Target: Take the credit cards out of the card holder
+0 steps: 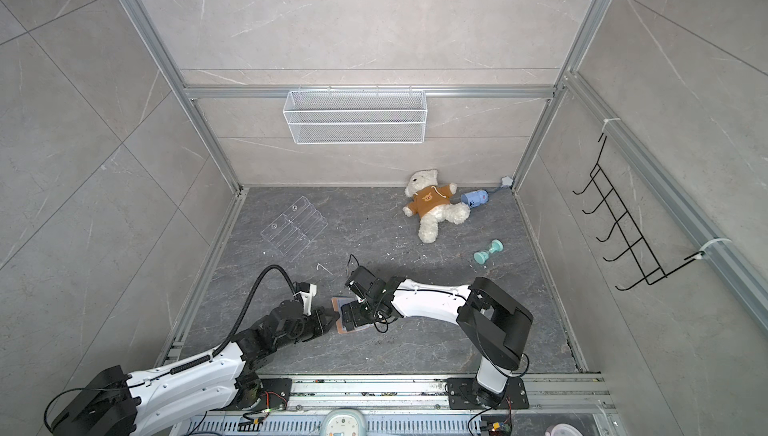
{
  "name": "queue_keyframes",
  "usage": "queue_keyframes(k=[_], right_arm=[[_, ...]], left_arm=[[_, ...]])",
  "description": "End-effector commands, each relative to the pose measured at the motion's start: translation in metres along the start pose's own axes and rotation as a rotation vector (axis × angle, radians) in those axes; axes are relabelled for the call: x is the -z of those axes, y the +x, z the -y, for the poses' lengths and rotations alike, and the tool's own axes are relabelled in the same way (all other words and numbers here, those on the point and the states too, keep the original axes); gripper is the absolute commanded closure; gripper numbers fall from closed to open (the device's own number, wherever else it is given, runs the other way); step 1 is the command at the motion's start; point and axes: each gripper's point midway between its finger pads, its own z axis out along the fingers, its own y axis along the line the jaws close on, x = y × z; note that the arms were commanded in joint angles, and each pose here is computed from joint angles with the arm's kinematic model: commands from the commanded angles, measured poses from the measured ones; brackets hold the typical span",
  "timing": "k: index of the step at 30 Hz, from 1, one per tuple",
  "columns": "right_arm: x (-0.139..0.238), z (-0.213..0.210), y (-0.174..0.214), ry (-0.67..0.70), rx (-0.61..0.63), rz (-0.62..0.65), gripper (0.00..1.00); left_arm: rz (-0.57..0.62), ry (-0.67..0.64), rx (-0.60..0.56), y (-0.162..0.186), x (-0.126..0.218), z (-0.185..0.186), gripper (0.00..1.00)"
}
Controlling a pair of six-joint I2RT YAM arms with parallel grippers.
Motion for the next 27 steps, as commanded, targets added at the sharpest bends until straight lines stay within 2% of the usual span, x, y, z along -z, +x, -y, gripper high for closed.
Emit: queue_keyframes(k=[1,9,18,21,24,27], right_arm=[[-0.005,-0.002,-0.001,0.011,0.018,-0.011,0.10],[-0.006,0.017,-0.004,0.110,-0.022,-0.002,0.27],[0.008,0.065,-0.006,0.181,-0.148,0.033,0.42],[0.024,0.091,-0.009,0.218,-0.222,0.079,0.42],[0.047,0.110,-0.012,0.253,-0.281,0.155,0.35],[0.064,0.093,-0.020,0.199,-0.238,0.216,0.27]], left_arm=[[0.018,0.045,-0.023,-0.007,0.002,0.014,1.00],[0.013,0.047,-0.027,-0.006,0.003,0.014,1.00],[0.015,0.050,-0.030,-0.005,0.005,0.014,1.00],[0.014,0.051,-0.033,-0.005,0.005,0.014,1.00],[0.012,0.055,-0.036,-0.005,0.005,0.016,1.00],[0.012,0.054,-0.039,-0.005,0.005,0.015,1.00]])
